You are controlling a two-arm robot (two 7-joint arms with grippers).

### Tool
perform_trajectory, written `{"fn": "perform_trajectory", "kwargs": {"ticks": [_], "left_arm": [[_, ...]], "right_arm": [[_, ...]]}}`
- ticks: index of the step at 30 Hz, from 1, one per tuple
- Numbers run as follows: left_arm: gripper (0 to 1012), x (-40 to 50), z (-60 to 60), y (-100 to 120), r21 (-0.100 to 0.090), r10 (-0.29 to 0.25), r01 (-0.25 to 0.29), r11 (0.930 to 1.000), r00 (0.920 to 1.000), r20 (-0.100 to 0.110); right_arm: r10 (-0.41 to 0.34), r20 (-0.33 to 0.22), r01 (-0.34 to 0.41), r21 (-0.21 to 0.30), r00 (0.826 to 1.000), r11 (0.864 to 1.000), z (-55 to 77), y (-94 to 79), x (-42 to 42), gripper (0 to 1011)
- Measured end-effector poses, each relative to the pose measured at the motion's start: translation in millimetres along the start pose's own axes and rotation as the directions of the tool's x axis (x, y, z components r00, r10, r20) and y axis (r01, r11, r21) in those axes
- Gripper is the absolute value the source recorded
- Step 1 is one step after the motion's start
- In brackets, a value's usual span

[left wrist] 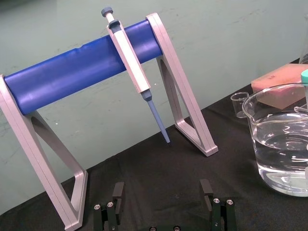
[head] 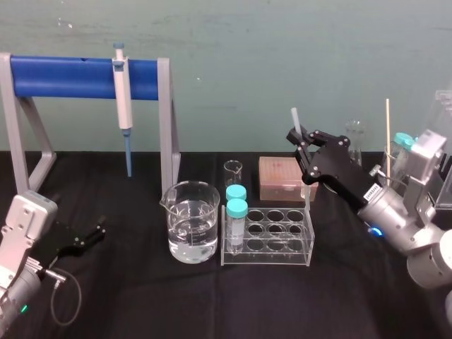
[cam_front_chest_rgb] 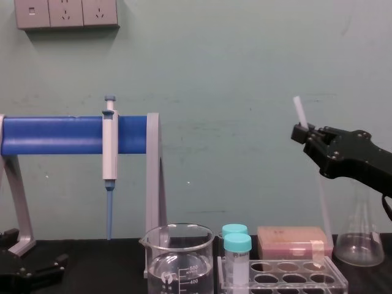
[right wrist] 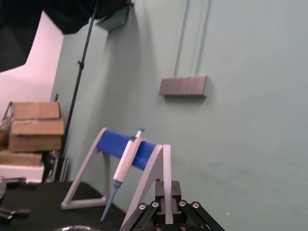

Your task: Pick up the stirring rod with one hand, then place it down.

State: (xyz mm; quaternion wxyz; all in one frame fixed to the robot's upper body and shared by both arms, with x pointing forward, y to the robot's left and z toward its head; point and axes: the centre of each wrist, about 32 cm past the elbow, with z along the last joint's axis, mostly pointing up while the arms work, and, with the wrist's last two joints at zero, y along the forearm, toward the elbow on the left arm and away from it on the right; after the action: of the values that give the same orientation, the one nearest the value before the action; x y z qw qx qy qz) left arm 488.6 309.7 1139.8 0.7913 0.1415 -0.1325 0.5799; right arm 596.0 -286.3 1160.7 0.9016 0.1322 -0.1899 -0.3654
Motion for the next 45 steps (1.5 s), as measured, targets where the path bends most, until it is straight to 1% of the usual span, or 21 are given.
{"fn": "perform_trajectory", "kwargs": {"ticks": [2, 8, 12, 18, 22, 45], "left_arm": [[1000, 0.0, 0.0, 0, 0.0, 0.0, 0.0, 1.0, 1.0, 0.0], [1000, 0.0, 0.0, 0, 0.0, 0.0, 0.0, 1.0, 1.0, 0.0], [1000, 0.0, 0.0, 0, 0.0, 0.0, 0.0, 1.0, 1.0, 0.0], [1000, 0.0, 0.0, 0, 0.0, 0.0, 0.0, 1.0, 1.0, 0.0], [1000, 0.0, 0.0, 0, 0.0, 0.0, 0.0, 1.0, 1.0, 0.0], [1000, 0.0, 0.0, 0, 0.0, 0.0, 0.0, 1.0, 1.0, 0.0]], "right_arm": [[-0.022, 0.0, 0.022, 0.022, 1.0, 1.0, -4.6, -3.0, -3.7, 71], [-0.063, -0.008, 0.063, 0.05, 0.998, 0.997, -15.6, -10.5, -12.5, 71], [-0.076, -0.011, 0.076, 0.053, 0.997, 0.996, -20.3, -14.4, -15.9, 71], [-0.092, -0.022, 0.093, 0.044, 0.996, 0.995, -26.8, -20.6, -21.4, 72], [-0.1, -0.028, 0.101, 0.041, 0.995, 0.994, -27.7, -22.1, -22.2, 71], [-0.094, -0.026, 0.095, 0.039, 0.995, 0.995, -27.1, -21.4, -21.7, 71]]}}
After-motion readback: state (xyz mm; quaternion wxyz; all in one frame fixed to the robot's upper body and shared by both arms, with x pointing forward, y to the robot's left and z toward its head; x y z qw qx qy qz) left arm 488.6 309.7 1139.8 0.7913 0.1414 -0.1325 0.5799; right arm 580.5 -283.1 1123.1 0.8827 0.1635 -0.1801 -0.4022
